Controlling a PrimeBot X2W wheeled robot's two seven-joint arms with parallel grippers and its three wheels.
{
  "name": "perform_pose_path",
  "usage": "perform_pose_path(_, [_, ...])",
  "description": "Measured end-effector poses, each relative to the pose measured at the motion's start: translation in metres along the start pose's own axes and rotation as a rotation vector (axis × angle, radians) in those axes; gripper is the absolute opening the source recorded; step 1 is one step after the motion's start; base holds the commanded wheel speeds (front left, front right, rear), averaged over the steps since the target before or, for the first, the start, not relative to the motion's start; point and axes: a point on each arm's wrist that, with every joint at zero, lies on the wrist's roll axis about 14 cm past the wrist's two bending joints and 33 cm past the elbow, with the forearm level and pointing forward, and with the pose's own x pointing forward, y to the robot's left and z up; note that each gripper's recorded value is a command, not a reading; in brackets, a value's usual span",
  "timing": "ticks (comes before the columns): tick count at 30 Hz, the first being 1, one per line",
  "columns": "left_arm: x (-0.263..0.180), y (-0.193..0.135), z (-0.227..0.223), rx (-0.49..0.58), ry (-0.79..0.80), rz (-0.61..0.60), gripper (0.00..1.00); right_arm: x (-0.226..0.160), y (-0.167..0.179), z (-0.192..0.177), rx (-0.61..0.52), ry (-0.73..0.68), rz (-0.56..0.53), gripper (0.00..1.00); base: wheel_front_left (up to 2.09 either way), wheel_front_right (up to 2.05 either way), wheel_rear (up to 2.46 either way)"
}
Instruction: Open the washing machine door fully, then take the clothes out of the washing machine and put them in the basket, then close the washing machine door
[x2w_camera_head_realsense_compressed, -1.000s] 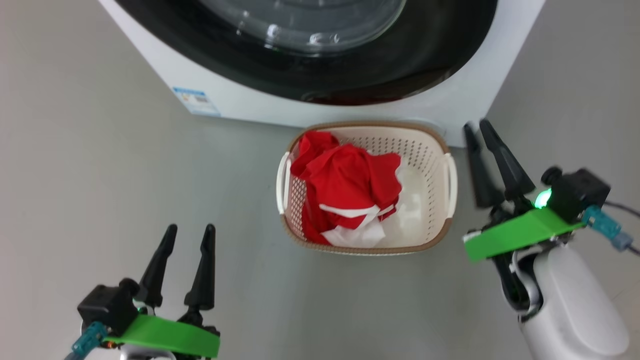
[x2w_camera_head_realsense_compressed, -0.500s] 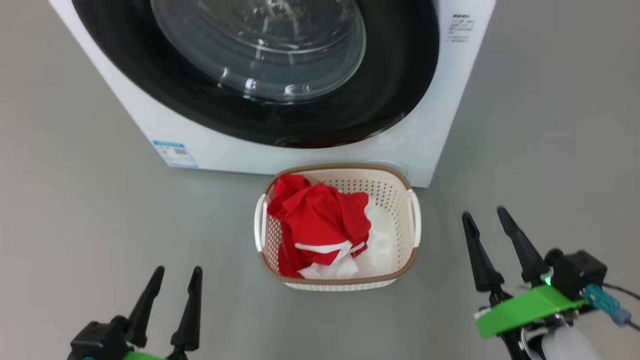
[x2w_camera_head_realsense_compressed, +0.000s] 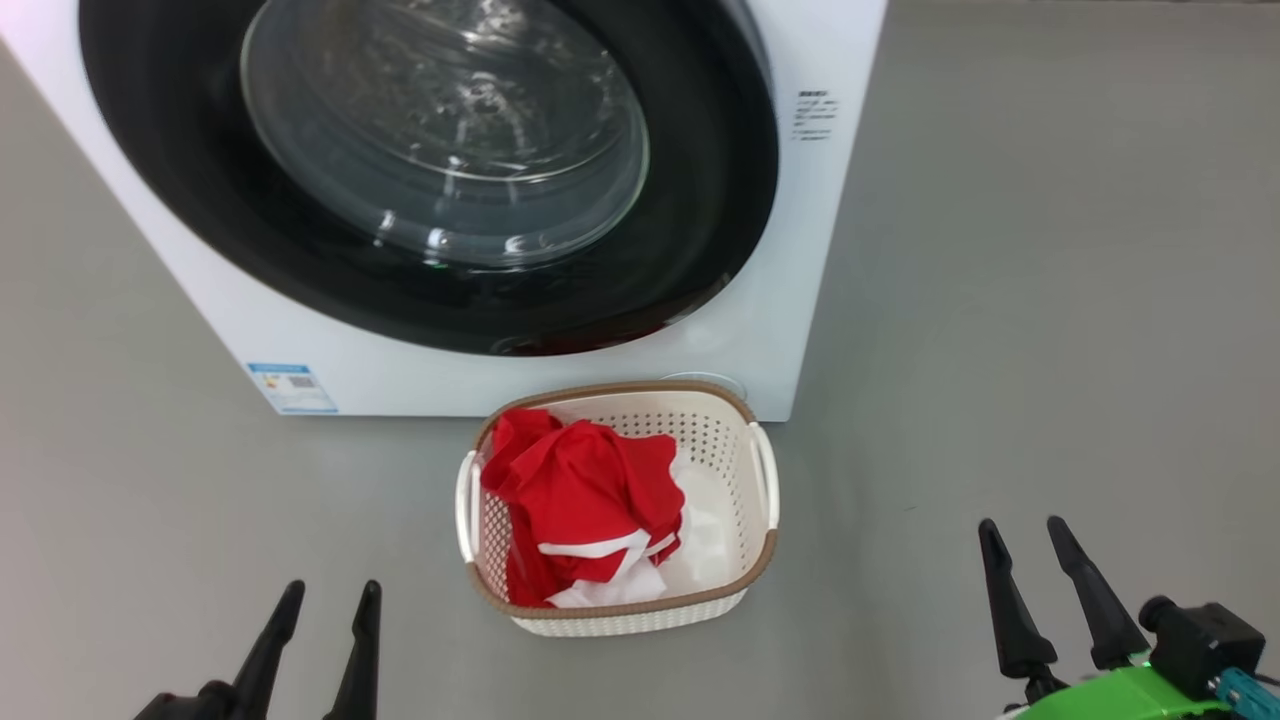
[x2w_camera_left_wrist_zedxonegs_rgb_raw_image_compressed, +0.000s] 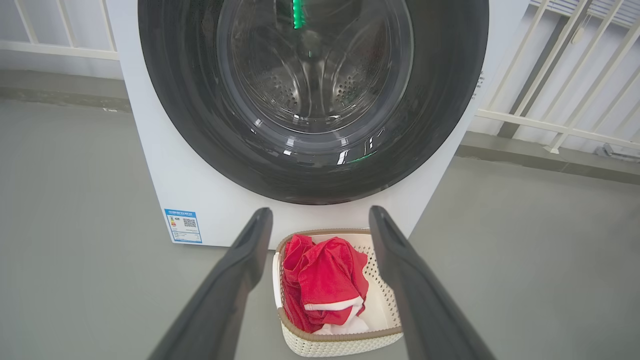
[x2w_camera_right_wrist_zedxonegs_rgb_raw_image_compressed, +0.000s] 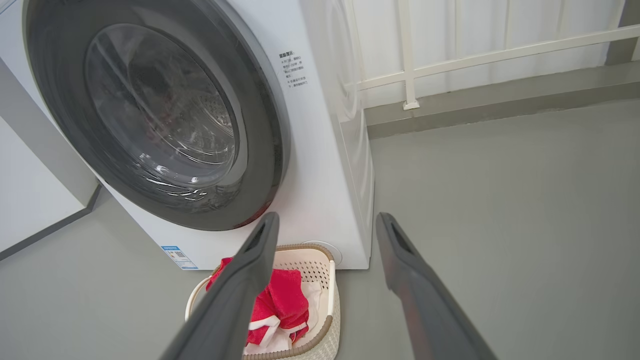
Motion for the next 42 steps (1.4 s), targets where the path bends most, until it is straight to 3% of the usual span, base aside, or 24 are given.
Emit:
perform_pose_path(21, [-0.004,-0.016,0.005,0.019,-0.016,-0.066,1.00,-0.061,-0.054,0.013,-0.003,-0.047,-0.189,1.00,0.00,0.00,0.00])
perform_pose_path(42, [-0.007,-0.014,0.004,-0.017,-0.015,-0.056,1.00,-0.069,-0.058,0.016,-0.002,-0.059,-0.207,1.00,0.00,0.00,0.00])
